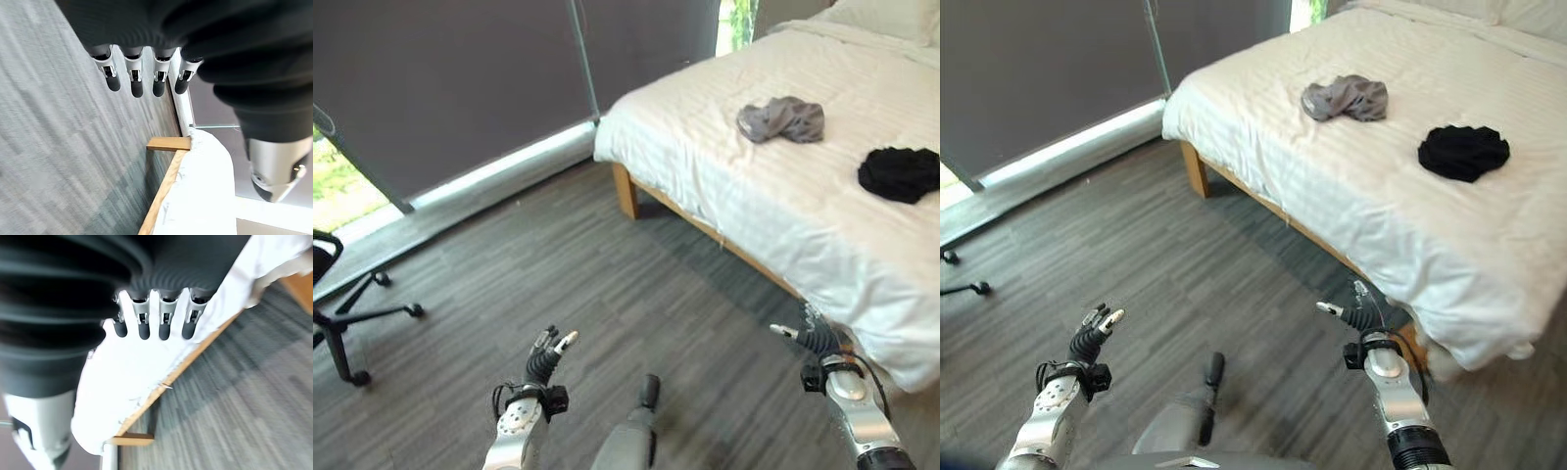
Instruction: Pick up bed clothes into laundry basket.
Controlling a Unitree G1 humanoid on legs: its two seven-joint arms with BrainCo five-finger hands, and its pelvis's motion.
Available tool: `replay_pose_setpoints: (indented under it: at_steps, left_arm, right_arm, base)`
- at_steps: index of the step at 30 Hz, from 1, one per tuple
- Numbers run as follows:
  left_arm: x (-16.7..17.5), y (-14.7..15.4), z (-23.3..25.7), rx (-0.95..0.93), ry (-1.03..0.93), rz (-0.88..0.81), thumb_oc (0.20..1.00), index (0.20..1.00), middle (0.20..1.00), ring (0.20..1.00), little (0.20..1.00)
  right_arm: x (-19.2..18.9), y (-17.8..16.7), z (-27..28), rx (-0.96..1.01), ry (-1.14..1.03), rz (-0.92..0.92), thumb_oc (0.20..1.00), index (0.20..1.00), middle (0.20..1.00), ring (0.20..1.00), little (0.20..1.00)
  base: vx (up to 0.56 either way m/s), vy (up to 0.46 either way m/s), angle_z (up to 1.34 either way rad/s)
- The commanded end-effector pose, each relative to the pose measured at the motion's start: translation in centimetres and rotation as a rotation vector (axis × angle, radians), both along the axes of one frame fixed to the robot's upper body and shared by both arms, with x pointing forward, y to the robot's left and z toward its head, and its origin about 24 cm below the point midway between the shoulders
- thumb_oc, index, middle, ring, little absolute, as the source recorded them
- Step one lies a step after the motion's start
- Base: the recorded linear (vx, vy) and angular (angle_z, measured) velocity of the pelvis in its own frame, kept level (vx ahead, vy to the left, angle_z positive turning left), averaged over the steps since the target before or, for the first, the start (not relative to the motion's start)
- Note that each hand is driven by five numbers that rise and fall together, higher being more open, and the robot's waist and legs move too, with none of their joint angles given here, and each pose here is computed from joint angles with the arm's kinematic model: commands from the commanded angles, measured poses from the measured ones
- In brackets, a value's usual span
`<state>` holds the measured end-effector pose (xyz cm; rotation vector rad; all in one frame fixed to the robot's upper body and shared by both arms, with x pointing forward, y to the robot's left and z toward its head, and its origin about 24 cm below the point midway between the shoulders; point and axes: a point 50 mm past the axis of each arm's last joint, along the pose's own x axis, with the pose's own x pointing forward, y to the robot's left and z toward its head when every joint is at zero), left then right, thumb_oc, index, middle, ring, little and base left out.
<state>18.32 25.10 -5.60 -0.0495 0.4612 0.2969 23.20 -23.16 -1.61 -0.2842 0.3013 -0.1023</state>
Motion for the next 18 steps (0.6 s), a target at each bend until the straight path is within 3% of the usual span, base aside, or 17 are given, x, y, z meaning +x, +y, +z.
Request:
replay_pose_setpoints:
  at_steps: [1, 4, 8, 18]
  left_arm:
    - [2.4, 1.0, 3.5, 0.095, -0.162, -0.042, 1.000, 1.000, 1.000, 1.000, 1.000]
    - [2.3, 1.8, 4.2, 0.124, -0.178, -0.035, 1.000, 1.000, 1.000, 1.000, 1.000]
    - [1.8, 2.3, 4.1, 0.142, -0.164, -0.034, 1.000, 1.000, 1.000, 1.000, 1.000]
    - [2.8, 1.3, 4.0, 0.133, -0.170, -0.068, 1.000, 1.000, 1.000, 1.000, 1.000]
  right_arm:
    - [1.9, 1.0, 3.0, 0.032, -0.180, 0.004, 1.000, 1.000, 1.000, 1.000, 1.000]
    - [2.4, 2.4, 3.3, 0.089, -0.203, 0.029, 1.000, 1.000, 1.000, 1.000, 1.000]
    - [1.9, 1.9, 2.7, 0.074, -0.164, 0.012, 1.000, 1.000, 1.000, 1.000, 1.000]
    - [1.1, -1.8, 3.2, 0.014, -0.188, -0.147, 1.000, 1.000, 1.000, 1.000, 1.000]
  base:
    - [0.18, 0.194, -0.62]
    - [0.24, 0.309, -0.45]
    - [0.26, 0.146, -0.50]
    - [0.24, -0.148, -0.04]
